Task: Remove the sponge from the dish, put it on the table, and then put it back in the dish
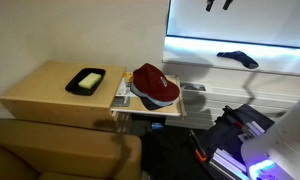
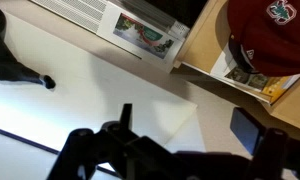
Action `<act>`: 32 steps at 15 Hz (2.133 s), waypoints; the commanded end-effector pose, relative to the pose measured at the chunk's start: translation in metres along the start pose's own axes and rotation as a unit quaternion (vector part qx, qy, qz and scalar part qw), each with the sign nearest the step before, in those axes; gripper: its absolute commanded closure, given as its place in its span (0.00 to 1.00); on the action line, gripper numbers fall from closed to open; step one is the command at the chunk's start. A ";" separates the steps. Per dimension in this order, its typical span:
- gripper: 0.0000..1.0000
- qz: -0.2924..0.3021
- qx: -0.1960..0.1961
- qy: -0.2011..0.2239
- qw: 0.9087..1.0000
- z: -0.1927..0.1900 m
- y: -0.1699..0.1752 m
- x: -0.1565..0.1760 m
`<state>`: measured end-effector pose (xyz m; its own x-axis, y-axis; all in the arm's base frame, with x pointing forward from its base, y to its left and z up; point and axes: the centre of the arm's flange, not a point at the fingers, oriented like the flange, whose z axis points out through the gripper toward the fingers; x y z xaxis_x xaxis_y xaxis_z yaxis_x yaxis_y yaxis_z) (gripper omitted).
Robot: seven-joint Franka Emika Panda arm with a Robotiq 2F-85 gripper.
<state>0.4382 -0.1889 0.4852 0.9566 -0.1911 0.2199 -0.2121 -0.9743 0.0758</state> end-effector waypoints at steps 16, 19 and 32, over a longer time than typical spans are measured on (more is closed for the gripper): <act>0.00 -0.174 0.002 -0.056 0.983 0.052 -0.116 -0.034; 0.00 -0.248 0.035 -0.058 0.966 0.047 -0.188 -0.044; 0.00 -0.411 0.153 -0.055 0.897 0.057 -0.359 -0.068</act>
<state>0.4444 0.0993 0.4064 0.8535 0.5136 0.0880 0.5184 -0.8540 -0.0435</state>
